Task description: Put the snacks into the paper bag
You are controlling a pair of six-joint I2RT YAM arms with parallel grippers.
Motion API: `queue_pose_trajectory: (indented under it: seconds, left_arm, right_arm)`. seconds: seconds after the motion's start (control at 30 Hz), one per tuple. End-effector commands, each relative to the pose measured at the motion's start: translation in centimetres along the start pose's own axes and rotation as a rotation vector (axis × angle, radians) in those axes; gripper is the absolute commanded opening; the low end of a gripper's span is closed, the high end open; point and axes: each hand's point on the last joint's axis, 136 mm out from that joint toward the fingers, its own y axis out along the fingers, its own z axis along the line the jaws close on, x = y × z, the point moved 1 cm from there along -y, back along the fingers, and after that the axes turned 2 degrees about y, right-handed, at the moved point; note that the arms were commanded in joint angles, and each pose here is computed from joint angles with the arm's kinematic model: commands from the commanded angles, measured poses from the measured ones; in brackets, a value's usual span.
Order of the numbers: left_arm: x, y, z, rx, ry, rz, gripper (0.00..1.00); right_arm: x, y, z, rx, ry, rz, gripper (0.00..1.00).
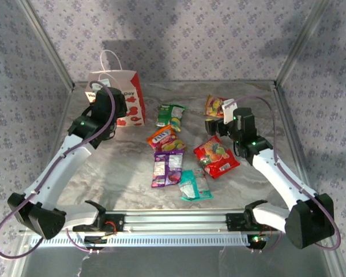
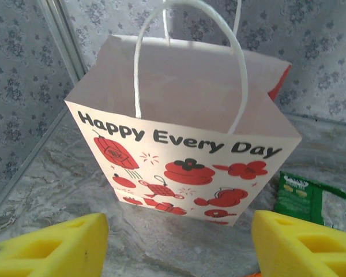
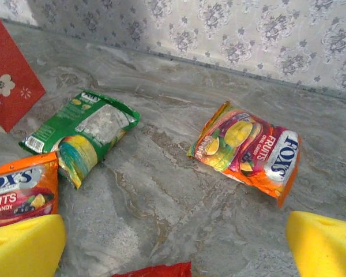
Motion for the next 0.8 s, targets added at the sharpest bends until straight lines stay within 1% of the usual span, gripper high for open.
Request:
queue_pose_trajectory:
  seconds: [0.0, 0.1, 0.27, 0.37, 0.6, 0.7, 0.77]
  left_arm:
    - [1.7, 0.1, 0.1, 0.049, -0.056, -0.026, 0.69]
    - [2.8, 0.7, -0.7, 0.066, -0.058, -0.023, 0.72]
    - [3.3, 2.1, -1.3, 0.126, -0.005, 0.019, 0.74]
    - [3.7, 3.1, -2.2, 0.130, 0.010, 0.025, 0.72]
    - [3.2, 6.2, -2.5, 0.148, -0.030, 0.096, 0.67]
    - [3.3, 7.4, -2.8, 0.156, -0.037, 0.102, 0.66]
    - [3.4, 8.0, -3.1, 0.157, -0.039, 0.103, 0.63]
  right_arm:
    - [0.0, 0.1, -0.1, -0.021, -0.042, 0.025, 1.00]
    - [-0.1, 0.0, 0.0, -0.025, -0.060, 0.042, 1.00]
    - [0.2, -0.3, -0.2, -0.057, -0.056, 0.042, 1.00]
    - [0.4, -0.4, -0.7, -0.091, -0.023, 0.029, 1.00]
    - [0.5, -0.5, -0.3, -0.078, -0.016, 0.028, 1.00]
    - [0.5, -0.6, -0.4, -0.083, -0.013, 0.018, 1.00]
    - [0.5, -0.7, -0.3, -0.080, -0.013, 0.011, 1.00]
